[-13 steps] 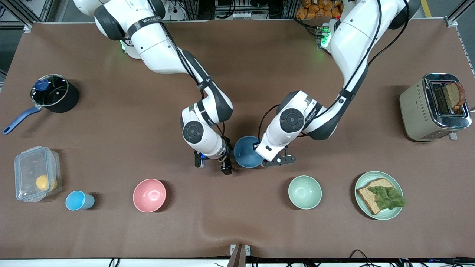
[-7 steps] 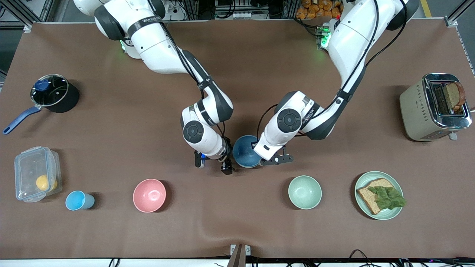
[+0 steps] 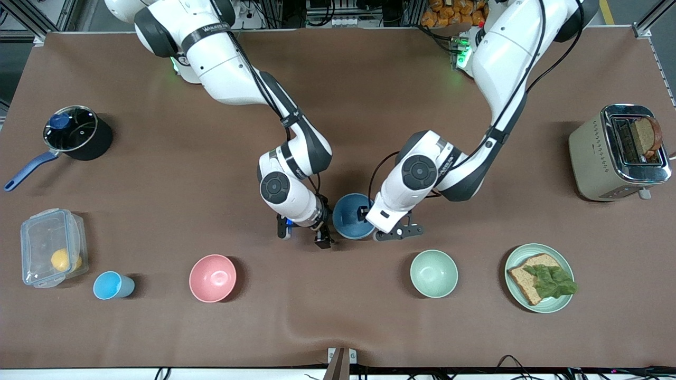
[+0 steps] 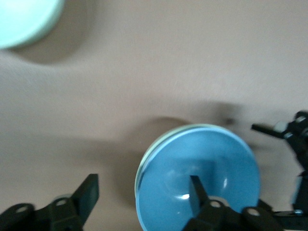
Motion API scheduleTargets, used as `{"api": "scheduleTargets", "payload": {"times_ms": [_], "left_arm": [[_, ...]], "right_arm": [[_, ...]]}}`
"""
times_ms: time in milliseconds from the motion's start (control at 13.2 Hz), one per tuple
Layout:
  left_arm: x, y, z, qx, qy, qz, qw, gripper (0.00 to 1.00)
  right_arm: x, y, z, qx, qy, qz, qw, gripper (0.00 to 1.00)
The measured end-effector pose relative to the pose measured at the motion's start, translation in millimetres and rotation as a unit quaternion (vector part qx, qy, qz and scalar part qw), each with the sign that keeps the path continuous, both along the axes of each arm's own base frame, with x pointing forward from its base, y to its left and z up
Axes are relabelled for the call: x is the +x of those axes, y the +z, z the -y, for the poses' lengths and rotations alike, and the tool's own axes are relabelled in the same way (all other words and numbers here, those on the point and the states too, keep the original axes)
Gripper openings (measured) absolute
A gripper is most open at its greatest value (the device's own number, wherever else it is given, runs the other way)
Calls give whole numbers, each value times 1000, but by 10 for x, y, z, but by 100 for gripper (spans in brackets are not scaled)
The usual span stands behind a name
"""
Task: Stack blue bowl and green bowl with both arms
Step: 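Open the left gripper and lift away while the right gripper withdraws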
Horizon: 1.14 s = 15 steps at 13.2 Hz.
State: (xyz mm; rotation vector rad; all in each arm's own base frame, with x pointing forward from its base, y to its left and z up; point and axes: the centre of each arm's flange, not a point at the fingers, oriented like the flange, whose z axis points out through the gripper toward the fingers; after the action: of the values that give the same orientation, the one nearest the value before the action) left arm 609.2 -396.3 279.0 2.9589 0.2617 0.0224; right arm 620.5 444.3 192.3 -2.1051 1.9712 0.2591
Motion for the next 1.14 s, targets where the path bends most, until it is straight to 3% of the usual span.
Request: {"api": "scheduleTargets", "payload": {"times_ms": [76,303,455,606,833,1136], "left_arm": [[61,216,-72,-2,6,12,1000,99],[163,1071,-456,15,26,34,999,100],[124,1637,-800,43,28,34,998,100],[14,2150,-1166,73,29,26,997,100],[-131,2695,-1690,103,34,19,994,100],[-156,3100,-2294,121,26,38,992,100]], "right_arm": [[1,3,-1,0,0,0,1000,100],[-6,6,26,-21,29,-11,999,100],[-4,32,59,-39,81,-13,996,100],[37,140,170,-46,165,-15,985,100],[197,666,536,-36,311,-12,950,100],[419,1571,1475,-35,488,0,872,100]]}}
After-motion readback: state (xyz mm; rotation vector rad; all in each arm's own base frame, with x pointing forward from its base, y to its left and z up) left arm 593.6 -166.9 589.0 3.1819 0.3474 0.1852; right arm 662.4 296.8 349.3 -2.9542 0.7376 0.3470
